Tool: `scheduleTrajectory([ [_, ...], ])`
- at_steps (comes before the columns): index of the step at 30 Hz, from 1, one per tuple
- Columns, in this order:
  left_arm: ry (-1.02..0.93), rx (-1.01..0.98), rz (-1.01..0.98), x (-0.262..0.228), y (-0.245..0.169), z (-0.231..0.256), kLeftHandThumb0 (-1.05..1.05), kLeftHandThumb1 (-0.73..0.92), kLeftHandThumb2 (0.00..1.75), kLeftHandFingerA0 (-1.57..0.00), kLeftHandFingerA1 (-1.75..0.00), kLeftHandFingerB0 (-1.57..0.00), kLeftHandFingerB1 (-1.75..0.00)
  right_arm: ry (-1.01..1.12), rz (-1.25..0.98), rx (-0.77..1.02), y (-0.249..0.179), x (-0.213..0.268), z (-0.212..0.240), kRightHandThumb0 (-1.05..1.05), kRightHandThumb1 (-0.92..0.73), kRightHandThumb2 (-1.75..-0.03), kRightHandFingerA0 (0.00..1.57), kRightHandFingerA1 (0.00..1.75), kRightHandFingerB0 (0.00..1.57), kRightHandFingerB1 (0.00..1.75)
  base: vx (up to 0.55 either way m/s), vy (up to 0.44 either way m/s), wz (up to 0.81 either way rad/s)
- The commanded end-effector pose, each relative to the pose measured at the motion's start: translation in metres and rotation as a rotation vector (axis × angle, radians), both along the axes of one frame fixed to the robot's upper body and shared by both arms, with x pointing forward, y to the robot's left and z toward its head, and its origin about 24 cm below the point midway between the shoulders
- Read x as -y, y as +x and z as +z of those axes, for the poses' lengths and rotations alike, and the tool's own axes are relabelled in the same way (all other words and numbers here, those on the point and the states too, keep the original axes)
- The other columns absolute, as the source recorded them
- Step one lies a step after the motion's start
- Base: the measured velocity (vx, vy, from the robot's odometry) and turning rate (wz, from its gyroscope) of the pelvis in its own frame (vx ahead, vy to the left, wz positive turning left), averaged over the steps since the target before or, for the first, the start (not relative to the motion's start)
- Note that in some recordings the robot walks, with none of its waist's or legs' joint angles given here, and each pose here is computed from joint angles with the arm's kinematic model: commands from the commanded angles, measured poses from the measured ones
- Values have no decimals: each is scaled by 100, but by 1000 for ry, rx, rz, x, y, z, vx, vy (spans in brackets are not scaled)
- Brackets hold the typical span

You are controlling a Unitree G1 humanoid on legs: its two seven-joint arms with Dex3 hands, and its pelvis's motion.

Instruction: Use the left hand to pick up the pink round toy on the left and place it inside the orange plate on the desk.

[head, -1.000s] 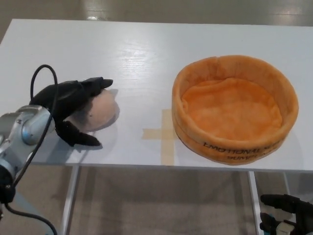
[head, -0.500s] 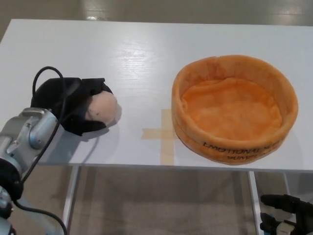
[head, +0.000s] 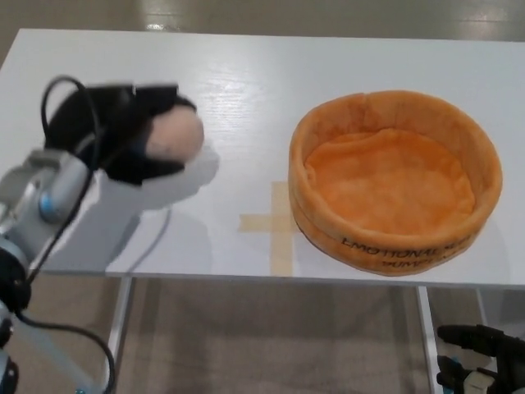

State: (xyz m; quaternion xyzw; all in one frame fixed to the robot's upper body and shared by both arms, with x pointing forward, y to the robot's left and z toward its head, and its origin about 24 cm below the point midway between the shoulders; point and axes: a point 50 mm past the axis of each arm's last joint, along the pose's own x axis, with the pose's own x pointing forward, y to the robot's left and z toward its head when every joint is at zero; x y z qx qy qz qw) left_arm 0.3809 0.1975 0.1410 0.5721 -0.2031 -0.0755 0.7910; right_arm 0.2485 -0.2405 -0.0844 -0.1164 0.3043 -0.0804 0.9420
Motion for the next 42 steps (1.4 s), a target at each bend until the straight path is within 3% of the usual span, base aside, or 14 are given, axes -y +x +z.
scheduleTrajectory([
  [1, -48, 220, -85, 8, 3, 64, -32, 78, 64, -74, -168, -78, -52, -6, -11, -18, -2, 2, -2, -20, -59, -57, 82, 62, 70, 51, 0, 0, 0],
  [5, -49, 239, -120, 21, 6, 83, -35, 75, 66, -76, -164, -83, -73, -8, -8, -28, -5, 3, -3, -20, -60, -57, 80, 61, 69, 51, 0, 0, 0],
  [6, -49, 239, -144, 31, 7, 88, -29, 72, 60, -70, -167, -67, -121, -9, -6, -28, -6, 3, -4, -20, -60, -57, 81, 63, 69, 52, 0, 0, 0],
  [11, -49, 224, -214, 58, 8, 95, -39, 56, 86, -101, -136, -67, -116, -7, -5, -31, -10, 4, -6, -19, -59, -57, 82, 63, 69, 52, 0, 0, 0],
  [12, -40, 224, -242, 70, 8, 96, -30, 69, 63, -75, -162, -84, -60, -4, -8, -33, -11, 3, -7, -21, -58, -57, 83, 64, 70, 51, 0, 0, 0],
  [15, -10, 232, -292, 94, 7, 97, -29, 68, 60, -79, -160, -87, -69, 4, -11, -33, -14, 2, -9, -21, -58, -57, 83, 65, 71, 52, 0, 0, 0],
  [16, -4, 230, -313, 104, 7, 95, -41, 61, 67, -83, -153, -79, -108, 2, -9, -34, -14, 2, -9, -20, -59, -57, 83, 64, 71, 52, 0, 0, 0],
  [32, 81, 188, -511, 198, -12, 74, -23, 65, 62, -83, -158, -87, -88, 5, -2, -28, -6, -1, -5, -21, -59, -57, 83, 63, 70, 51, 0, 0, 0],
  [33, 74, 144, -517, 201, -12, 70, -22, 58, 58, -82, -146, -72, -47, 7, -2, -25, -6, -1, -5, -21, -59, -57, 82, 64, 70, 52, 0, 0, 0],
  [35, 65, 79, -525, 204, -13, 65, -22, 58, 58, -82, -146, -72, -47, 10, -1, -20, -7, -1, -5, -21, -59, -57, 82, 64, 70, 52, 0, 0, 0],
  [36, 151, 19, -528, 204, -11, 60, -36, 61, 59, -51, -43, -37, -33, 4, 1, -21, -6, -1, -5, -21, -59, -57, 82, 63, 70, 51, 0, 0, 0],
  [37, 176, 1, -529, 203, -10, 58, -36, 61, 59, -51, -43, -37, -33, 3, 2, -21, -6, -1, -5, -21, -59, -57, 82, 63, 70, 51, 0, 0, 0],
  [38, 220, -42, -517, 203, -9, 55, -66, 47, 75, -5, -31, -10, -35, 2, 0, -23, -5, -1, -4, -22, -59, -57, 82, 62, 70, 51, 0, 0, 0],
  [42, 306, -149, -470, 202, -6, 43, -88, 49, 91, 0, 0, 0, -7, 13, -5, -21, -4, 0, -4, -20, -60, -57, 80, 60, 68, 51, 0, 0, 0],
])
